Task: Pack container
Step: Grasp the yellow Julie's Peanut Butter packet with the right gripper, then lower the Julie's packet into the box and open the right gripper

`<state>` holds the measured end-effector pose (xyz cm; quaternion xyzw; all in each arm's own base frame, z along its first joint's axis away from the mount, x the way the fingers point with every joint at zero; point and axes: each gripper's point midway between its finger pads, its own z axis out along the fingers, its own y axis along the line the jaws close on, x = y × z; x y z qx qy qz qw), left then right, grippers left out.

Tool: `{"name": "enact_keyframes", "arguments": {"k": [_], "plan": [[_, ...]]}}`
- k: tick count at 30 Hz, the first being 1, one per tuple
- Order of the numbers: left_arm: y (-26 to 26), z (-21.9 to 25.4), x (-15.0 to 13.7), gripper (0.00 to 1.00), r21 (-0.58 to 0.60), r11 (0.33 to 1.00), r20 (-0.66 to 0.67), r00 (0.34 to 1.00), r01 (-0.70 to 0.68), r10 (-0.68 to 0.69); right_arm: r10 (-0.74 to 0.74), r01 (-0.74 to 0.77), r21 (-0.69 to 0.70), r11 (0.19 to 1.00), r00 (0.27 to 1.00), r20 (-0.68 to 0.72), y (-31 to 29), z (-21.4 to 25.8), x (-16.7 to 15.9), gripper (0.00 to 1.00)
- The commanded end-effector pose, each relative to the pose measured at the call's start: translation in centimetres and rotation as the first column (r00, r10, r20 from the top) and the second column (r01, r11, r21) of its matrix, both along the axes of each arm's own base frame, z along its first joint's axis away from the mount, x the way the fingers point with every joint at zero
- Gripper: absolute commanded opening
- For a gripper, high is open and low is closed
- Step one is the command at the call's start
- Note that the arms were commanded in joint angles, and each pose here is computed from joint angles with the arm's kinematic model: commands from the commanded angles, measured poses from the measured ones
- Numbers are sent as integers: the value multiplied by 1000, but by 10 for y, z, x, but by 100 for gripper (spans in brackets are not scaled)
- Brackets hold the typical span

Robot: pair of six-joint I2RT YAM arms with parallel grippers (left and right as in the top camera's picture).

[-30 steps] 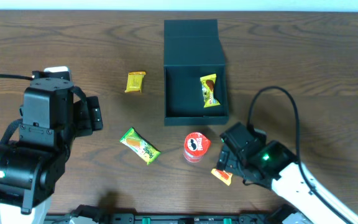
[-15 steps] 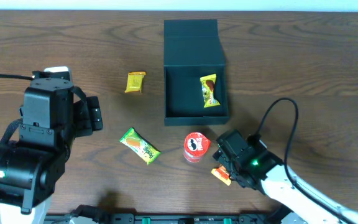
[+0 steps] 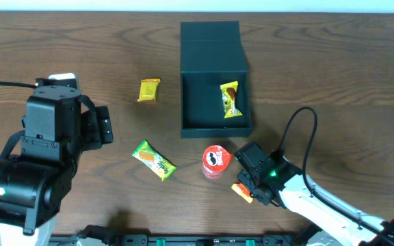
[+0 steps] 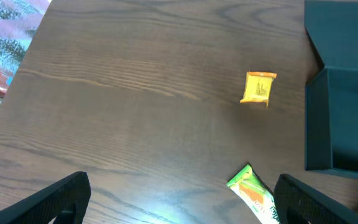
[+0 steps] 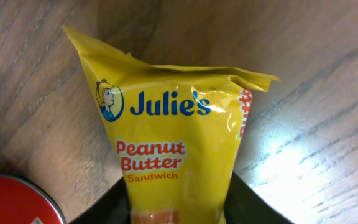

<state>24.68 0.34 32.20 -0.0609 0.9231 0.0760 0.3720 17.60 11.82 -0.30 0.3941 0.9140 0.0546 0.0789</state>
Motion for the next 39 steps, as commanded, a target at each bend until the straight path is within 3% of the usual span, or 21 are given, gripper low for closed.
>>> {"name": "enact_keyframes", "arguments": {"k": [1, 10, 16, 25, 28, 33, 39], "plan": [[3, 7, -1, 95, 6, 1000, 19, 1000, -17, 17, 28, -28, -35, 999, 1000, 1, -7, -1, 1, 30], [3, 9, 1, 95, 4, 1000, 30, 999, -18, 17, 187, -184, -132, 974, 982, 9, -29, 24, 27, 18], [2, 13, 5, 95, -3, 1000, 56, 998, -18, 18, 339, -327, -200, 924, 940, 30, -30, 69, 55, 19], [1, 17, 9, 95, -8, 1000, 79, 997, -17, 18, 528, -484, -232, 844, 826, 199, -2, 151, 107, 22], [1, 18, 10, 95, -9, 1000, 82, 996, -17, 18, 594, -567, -180, 804, 755, 278, 18, 171, 139, 23], [1, 19, 11, 95, -11, 1000, 91, 996, -17, 18, 697, -680, -171, 713, 661, 279, 44, 168, 184, 18], [1, 19, 11, 95, -11, 1000, 90, 996, -17, 18, 786, -784, -133, 606, 565, 253, 82, 149, 212, 19]]}}
